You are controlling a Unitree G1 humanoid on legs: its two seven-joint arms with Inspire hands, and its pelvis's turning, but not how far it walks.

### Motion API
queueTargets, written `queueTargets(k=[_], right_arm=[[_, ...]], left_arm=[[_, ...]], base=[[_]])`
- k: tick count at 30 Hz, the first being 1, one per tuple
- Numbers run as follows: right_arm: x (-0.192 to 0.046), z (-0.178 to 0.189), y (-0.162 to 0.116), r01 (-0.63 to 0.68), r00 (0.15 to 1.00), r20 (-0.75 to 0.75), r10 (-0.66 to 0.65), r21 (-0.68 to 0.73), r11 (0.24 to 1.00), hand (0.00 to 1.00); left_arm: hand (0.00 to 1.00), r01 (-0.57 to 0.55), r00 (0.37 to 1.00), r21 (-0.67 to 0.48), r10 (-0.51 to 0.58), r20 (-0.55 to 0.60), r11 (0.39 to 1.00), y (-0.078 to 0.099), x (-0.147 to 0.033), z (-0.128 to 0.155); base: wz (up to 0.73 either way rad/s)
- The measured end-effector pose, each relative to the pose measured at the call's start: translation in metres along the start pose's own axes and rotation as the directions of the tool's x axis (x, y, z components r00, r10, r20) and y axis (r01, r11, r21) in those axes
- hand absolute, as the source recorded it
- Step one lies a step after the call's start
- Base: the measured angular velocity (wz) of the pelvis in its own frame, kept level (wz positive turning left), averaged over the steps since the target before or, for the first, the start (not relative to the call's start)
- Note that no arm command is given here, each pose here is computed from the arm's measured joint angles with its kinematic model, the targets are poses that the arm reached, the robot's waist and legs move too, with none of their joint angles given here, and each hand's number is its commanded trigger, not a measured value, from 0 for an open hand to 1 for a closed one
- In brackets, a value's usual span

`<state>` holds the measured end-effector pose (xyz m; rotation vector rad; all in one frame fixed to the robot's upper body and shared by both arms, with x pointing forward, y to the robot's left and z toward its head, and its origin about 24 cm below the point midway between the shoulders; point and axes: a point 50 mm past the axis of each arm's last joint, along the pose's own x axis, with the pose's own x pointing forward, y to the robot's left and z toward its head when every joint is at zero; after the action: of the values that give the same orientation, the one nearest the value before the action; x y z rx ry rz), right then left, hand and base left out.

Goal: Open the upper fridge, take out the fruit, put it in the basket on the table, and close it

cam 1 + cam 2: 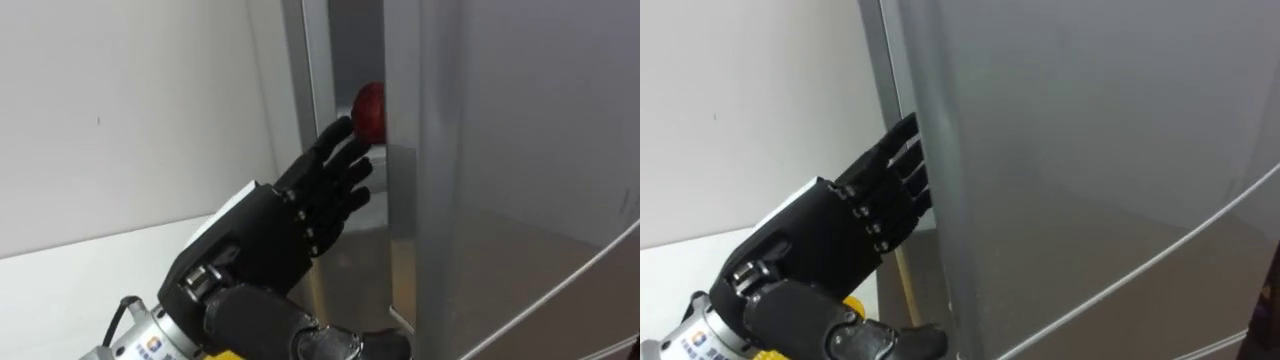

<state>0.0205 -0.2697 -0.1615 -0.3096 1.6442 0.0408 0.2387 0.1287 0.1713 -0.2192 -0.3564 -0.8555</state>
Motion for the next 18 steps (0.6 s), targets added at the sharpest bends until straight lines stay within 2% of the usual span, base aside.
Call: queueTargets(k=[18], right_arm=[[-0.001, 0.003, -0.004, -0.004, 1.0, 0.018, 0.003, 0.05, 0.999, 0.0]], left_arm=[[0.0, 0.085, 0.996, -0.031, -0.085, 0.003, 0.996, -0.011, 0.004, -0.002]], base=[[-0.06]])
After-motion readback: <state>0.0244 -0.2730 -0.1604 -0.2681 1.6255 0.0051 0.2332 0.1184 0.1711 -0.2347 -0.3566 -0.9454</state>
